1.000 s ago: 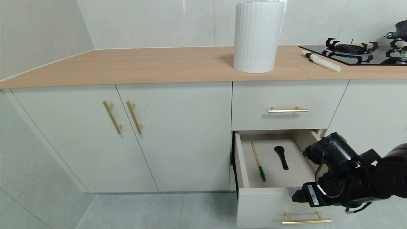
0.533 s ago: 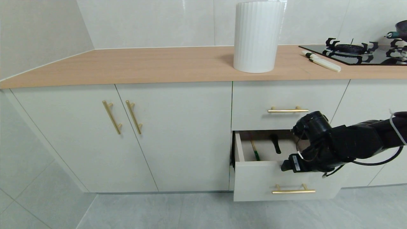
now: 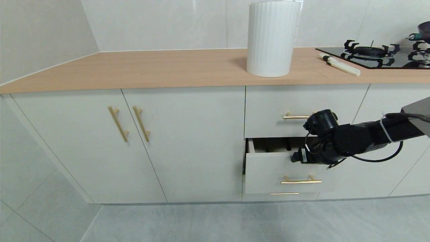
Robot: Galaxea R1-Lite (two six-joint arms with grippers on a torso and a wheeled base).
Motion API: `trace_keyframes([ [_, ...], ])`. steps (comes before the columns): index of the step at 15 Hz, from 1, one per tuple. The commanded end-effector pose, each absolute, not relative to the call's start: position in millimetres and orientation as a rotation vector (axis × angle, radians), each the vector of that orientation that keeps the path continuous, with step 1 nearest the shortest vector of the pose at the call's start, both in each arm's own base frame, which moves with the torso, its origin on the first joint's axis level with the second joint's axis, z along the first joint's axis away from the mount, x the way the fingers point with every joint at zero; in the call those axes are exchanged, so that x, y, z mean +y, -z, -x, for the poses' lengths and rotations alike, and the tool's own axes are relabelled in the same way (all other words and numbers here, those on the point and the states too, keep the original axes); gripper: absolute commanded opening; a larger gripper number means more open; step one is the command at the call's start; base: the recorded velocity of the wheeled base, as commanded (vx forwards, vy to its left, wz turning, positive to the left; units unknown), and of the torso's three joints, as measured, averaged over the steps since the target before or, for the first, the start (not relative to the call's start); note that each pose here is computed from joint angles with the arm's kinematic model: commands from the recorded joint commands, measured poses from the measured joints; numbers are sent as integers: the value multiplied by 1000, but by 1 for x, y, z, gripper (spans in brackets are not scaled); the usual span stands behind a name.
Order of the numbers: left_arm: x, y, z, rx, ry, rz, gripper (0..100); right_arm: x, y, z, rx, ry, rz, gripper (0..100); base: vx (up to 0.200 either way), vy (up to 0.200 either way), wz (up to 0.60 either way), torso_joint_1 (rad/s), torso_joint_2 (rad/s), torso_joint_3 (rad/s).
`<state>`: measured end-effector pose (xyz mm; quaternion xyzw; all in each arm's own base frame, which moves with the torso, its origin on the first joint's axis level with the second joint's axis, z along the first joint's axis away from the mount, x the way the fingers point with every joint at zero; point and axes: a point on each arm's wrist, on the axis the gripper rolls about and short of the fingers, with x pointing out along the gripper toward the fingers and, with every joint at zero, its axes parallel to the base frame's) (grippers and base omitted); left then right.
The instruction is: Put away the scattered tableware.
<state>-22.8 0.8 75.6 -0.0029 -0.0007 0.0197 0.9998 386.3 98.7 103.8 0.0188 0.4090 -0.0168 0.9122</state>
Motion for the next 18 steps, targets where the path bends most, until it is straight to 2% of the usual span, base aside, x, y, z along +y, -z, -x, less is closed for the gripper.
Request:
trace_keyframes([
  [1, 1, -76, 23, 0, -40, 6, 100, 95, -86, -394, 833, 62, -41, 100, 0, 0, 0, 0, 0, 0],
  [6, 1, -76, 23, 0, -40, 6, 100, 94, -65, -408, 649, 99, -63, 100, 0, 0, 0, 0, 0, 0],
  [18, 1, -76, 23, -2, -40, 6, 100, 98, -52, -431, 411, 168, -104, 100, 0, 0, 0, 0, 0, 0],
])
